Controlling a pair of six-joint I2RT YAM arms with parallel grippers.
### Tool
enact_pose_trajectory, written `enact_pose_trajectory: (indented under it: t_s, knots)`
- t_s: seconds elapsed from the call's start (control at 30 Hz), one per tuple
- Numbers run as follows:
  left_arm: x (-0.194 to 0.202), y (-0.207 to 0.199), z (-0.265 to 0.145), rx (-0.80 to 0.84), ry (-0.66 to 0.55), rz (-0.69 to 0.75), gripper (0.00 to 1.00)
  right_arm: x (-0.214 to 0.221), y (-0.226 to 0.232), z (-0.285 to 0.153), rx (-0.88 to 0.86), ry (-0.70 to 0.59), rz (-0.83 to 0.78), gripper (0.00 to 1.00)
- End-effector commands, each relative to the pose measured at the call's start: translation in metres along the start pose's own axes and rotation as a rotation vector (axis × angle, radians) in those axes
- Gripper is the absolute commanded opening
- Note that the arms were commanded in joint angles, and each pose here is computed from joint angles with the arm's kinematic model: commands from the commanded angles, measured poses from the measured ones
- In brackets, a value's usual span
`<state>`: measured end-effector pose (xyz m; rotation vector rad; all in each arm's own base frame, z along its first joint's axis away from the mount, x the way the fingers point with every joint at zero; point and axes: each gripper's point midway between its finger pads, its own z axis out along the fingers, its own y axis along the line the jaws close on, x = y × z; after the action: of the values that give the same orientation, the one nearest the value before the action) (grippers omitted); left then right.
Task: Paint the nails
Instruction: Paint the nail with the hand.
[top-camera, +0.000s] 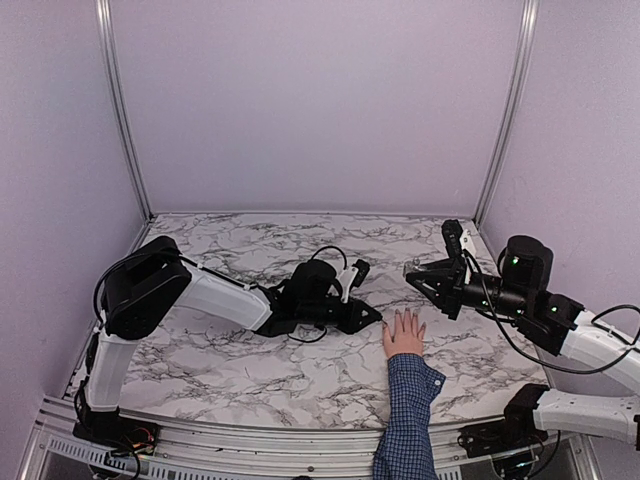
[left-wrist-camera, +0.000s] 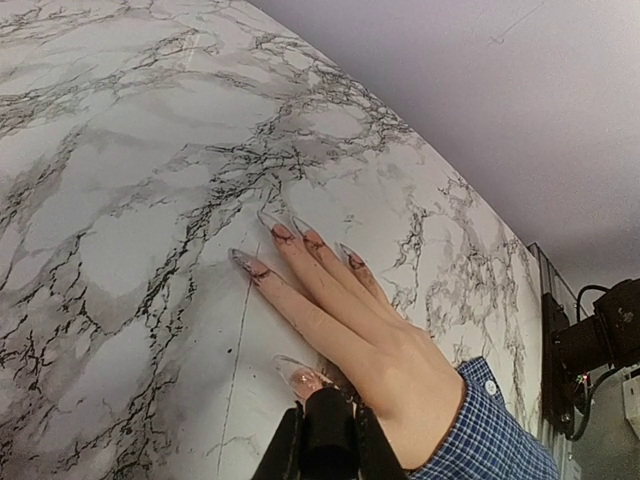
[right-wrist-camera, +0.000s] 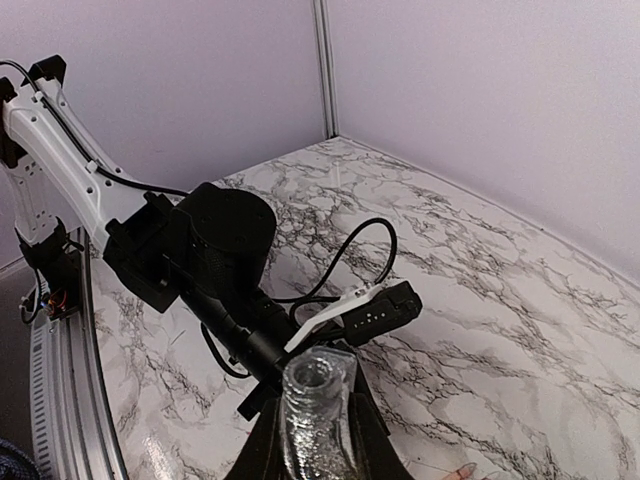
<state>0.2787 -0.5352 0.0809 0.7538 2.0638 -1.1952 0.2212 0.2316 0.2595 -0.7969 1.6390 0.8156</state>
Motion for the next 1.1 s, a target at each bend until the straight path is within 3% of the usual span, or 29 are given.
enact_pose_trajectory:
  t_s: [0.0,1.07]
  knots:
    - [0.008,0.007,0.007,-0.022,0.025,-0.013,0.0,-0.013,-0.002,-0.003,0.011,-0.044,-0.007,0.0]
    - [0.006,0.017,0.016,-0.057,0.027,-0.012,0.0,-0.013,-0.002,-0.004,0.013,-0.048,-0.008,0.0]
